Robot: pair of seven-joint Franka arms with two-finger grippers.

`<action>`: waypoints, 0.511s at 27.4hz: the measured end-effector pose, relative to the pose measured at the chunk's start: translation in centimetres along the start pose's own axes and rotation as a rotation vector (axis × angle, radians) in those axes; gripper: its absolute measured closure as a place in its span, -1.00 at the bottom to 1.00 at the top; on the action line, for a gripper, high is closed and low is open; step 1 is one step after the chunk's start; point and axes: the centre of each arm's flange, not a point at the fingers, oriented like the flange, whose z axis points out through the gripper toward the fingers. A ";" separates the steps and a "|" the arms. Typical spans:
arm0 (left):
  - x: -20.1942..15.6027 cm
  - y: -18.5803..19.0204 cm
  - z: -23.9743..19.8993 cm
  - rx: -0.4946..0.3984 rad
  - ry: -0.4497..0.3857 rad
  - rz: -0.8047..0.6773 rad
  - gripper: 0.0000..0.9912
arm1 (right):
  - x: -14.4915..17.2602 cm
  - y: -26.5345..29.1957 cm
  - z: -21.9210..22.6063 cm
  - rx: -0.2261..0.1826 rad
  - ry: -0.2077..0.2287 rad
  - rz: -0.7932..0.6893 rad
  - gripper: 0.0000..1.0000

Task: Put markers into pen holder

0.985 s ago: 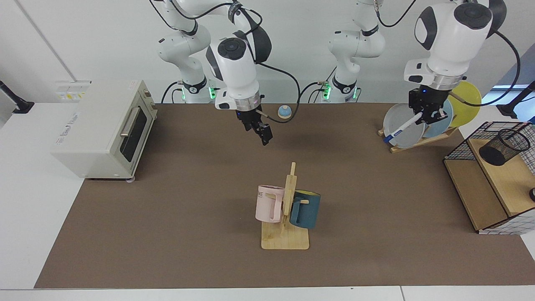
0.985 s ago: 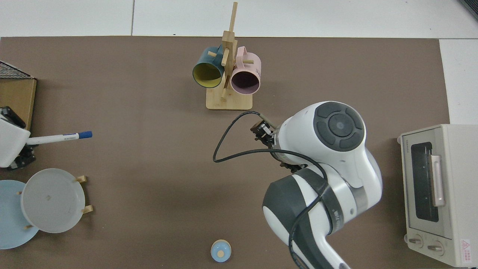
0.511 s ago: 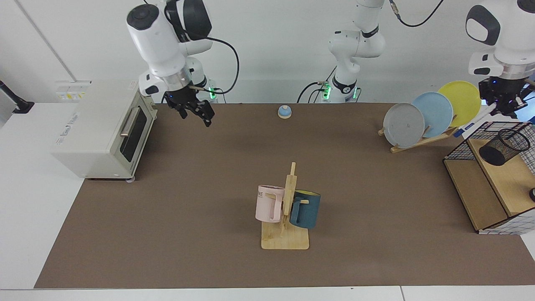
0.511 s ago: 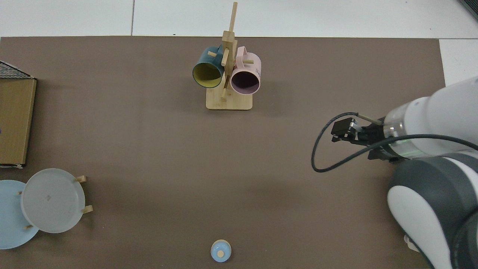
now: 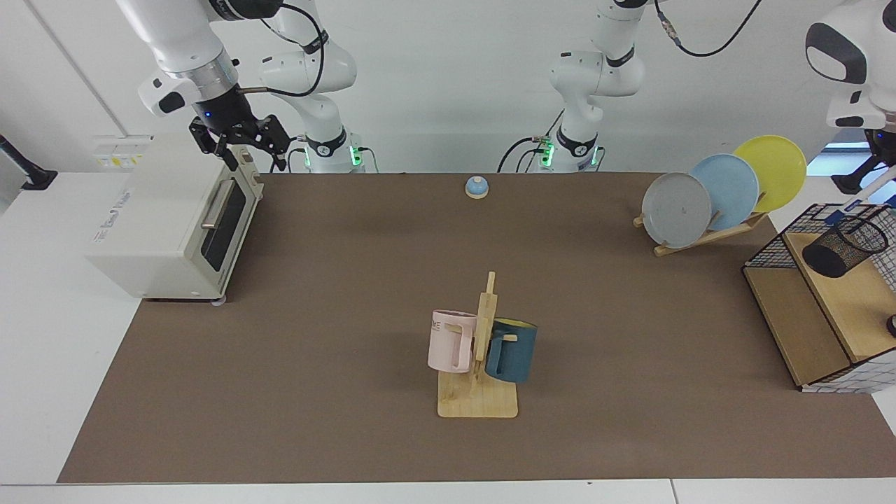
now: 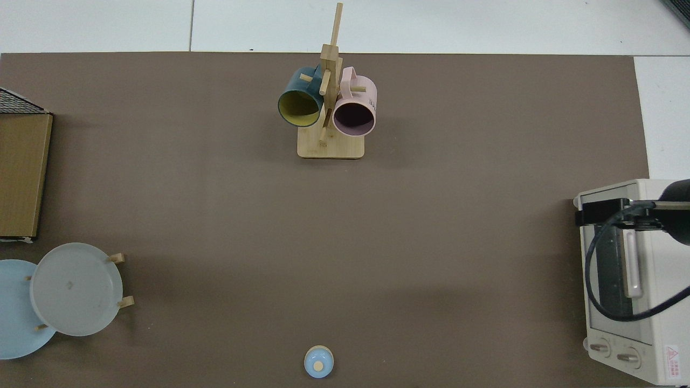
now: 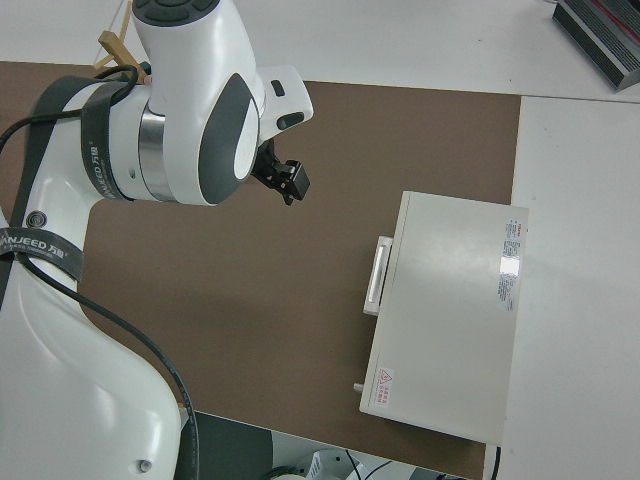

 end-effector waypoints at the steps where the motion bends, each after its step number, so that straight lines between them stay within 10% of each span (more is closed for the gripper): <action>1: -0.4 -0.1 0.1 0.007 -0.022 0.024 0.86 | 0.0 0.2 -0.7 -0.010 0.006 -0.025 -1.00; 14: 0.1 -2.8 2.9 0.070 -0.188 0.185 0.86 | 1.8 -0.5 -2.6 -0.051 -0.003 -0.066 -1.00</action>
